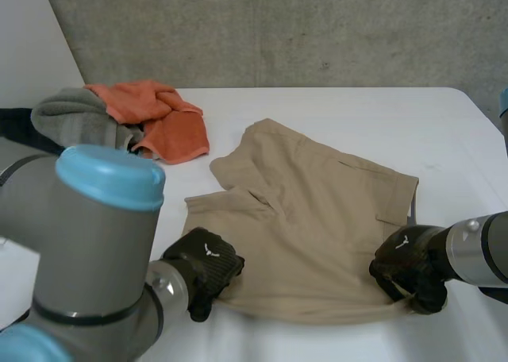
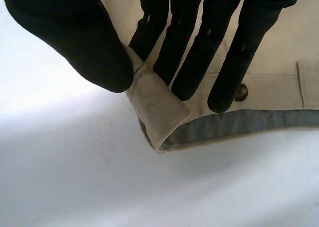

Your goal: Fold the laundry.

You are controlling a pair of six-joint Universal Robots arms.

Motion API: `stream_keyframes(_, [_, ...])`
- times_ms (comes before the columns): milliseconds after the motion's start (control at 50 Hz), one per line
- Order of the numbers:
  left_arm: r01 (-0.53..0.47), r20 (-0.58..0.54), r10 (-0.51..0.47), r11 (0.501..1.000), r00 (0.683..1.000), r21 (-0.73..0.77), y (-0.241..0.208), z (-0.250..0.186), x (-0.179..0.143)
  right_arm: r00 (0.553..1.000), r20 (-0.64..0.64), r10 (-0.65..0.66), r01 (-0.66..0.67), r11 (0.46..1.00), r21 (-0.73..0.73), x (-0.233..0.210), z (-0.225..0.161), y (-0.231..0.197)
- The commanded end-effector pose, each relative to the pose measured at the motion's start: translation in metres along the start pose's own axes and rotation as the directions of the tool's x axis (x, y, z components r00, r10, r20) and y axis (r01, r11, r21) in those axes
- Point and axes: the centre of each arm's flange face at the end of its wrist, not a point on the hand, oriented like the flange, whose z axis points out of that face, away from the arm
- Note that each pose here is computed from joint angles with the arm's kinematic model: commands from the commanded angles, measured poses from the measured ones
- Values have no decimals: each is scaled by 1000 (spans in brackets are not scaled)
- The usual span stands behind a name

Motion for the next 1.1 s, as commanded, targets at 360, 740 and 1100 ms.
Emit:
stream_keyframes(360, [-39, 293, -62, 944, 954, 327, -72, 101, -112, 966, -205, 158, -113, 970, 213, 25, 41, -5])
stream_keyframes(740, [-242, 102, 221, 844, 970, 478, -77, 199, -109, 965, -217, 151, -101, 969, 225, 13, 50, 0])
stream_keyframes(1100, [-477, 174, 444, 801, 879, 362, -49, 223, -94, 947, -266, 180, -107, 958, 268, 26, 34, -1])
